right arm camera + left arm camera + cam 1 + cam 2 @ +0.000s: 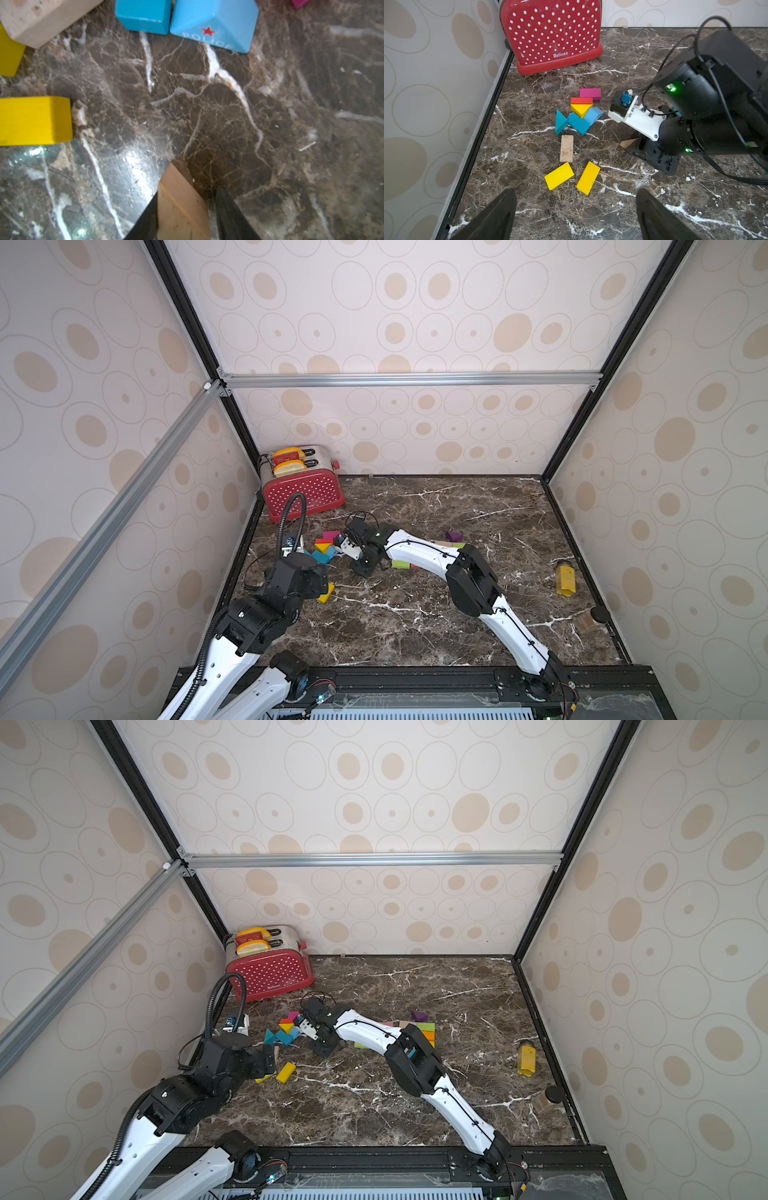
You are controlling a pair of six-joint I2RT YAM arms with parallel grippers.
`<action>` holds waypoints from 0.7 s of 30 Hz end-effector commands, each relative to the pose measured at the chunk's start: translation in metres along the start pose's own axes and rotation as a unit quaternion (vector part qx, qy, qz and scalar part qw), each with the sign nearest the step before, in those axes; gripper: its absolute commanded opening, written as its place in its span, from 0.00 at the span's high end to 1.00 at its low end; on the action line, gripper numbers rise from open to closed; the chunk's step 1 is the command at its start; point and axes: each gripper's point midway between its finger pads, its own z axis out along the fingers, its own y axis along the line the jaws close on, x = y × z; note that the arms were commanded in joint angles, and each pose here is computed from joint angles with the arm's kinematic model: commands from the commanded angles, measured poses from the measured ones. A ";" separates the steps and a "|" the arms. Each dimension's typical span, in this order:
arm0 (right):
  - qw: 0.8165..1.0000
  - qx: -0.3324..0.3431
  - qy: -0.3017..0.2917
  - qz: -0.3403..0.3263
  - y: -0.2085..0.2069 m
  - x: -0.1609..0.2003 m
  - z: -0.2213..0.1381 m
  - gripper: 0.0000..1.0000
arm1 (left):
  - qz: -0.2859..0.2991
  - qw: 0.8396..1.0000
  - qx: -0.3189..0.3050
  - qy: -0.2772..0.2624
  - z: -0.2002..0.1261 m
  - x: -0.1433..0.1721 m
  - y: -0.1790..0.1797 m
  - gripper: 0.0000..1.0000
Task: Assemble a piece of candy with building blocks
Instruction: Pick up the building block from the center of the board.
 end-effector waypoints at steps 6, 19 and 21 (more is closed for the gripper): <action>1.000 -0.002 -0.002 -0.018 0.003 0.002 -0.018 0.67 | 0.004 1.000 -0.004 -0.003 -0.001 -0.001 0.002 0.09; 0.993 0.016 -0.041 -0.108 0.009 0.059 -0.100 0.67 | 0.005 1.000 0.001 0.001 0.001 0.000 -0.001 0.09; 0.993 0.015 -0.040 -0.111 0.005 0.075 -0.107 0.67 | 0.005 1.000 0.003 0.001 0.001 0.000 -0.001 0.09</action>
